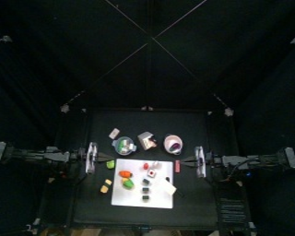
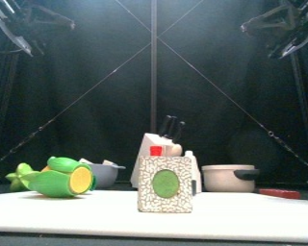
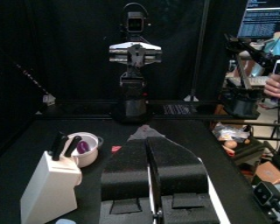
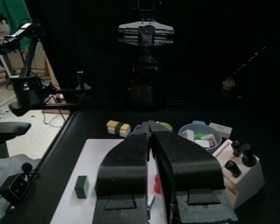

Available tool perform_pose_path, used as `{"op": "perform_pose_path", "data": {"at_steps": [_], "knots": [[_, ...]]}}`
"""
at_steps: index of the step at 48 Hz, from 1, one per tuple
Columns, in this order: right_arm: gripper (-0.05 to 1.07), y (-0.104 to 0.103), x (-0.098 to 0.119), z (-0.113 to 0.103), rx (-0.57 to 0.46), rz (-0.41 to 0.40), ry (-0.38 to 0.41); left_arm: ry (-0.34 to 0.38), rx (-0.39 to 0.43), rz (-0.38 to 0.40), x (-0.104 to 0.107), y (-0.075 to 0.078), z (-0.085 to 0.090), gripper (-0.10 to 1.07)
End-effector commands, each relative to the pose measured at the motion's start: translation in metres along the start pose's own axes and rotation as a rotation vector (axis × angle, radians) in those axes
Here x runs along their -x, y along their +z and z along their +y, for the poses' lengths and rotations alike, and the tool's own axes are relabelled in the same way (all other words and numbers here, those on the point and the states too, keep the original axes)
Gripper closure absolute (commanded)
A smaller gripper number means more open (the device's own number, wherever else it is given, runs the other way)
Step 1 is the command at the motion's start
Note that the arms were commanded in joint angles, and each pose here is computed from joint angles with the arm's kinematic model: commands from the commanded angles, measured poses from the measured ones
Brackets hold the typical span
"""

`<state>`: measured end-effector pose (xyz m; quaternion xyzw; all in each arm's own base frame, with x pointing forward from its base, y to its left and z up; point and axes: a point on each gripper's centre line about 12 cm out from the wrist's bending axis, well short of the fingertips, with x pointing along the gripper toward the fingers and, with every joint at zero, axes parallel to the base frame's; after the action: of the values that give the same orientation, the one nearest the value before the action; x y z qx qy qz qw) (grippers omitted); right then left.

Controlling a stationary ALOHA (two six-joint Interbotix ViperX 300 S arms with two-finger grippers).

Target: Grab piece of sushi

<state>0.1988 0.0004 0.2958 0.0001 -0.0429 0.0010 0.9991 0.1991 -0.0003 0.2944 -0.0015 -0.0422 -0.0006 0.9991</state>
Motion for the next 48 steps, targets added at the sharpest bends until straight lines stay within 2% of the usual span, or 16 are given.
{"op": "perform_pose_path", "data": {"at_steps": [1, 10, 15, 20, 26, 32, 40, 48], "knots": [[1.07, 0.003, -0.009, -0.001, -0.007, 0.009, -0.004, 0.002, -0.014, -0.026, -0.005, 0.007, 0.001, 1.05], [0.96, 0.001, -0.040, 0.000, -0.014, 0.080, 0.000, 0.004, -0.011, 0.023, -0.012, -0.004, 0.001, 1.00], [0.94, -0.004, -0.063, -0.001, -0.030, 0.143, -0.007, 0.009, 0.011, 0.060, -0.021, -0.010, 0.002, 1.00], [0.94, -0.013, -0.086, -0.002, -0.084, 0.214, -0.025, 0.029, 0.035, 0.098, -0.031, -0.017, 0.005, 1.00], [0.94, -0.028, -0.105, -0.005, -0.206, 0.291, -0.067, 0.093, 0.080, 0.111, -0.041, -0.022, 0.017, 1.00], [0.94, -0.046, -0.116, -0.006, -0.332, 0.366, -0.115, 0.143, 0.137, 0.112, -0.042, -0.033, 0.025, 1.00], [0.94, -0.066, -0.121, -0.002, -0.469, 0.488, -0.148, 0.179, 0.200, 0.159, -0.045, -0.048, 0.028, 1.00], [0.93, -0.068, -0.127, 0.006, -0.547, 0.578, -0.136, 0.217, 0.273, 0.186, -0.047, -0.055, 0.031, 0.99]]}}
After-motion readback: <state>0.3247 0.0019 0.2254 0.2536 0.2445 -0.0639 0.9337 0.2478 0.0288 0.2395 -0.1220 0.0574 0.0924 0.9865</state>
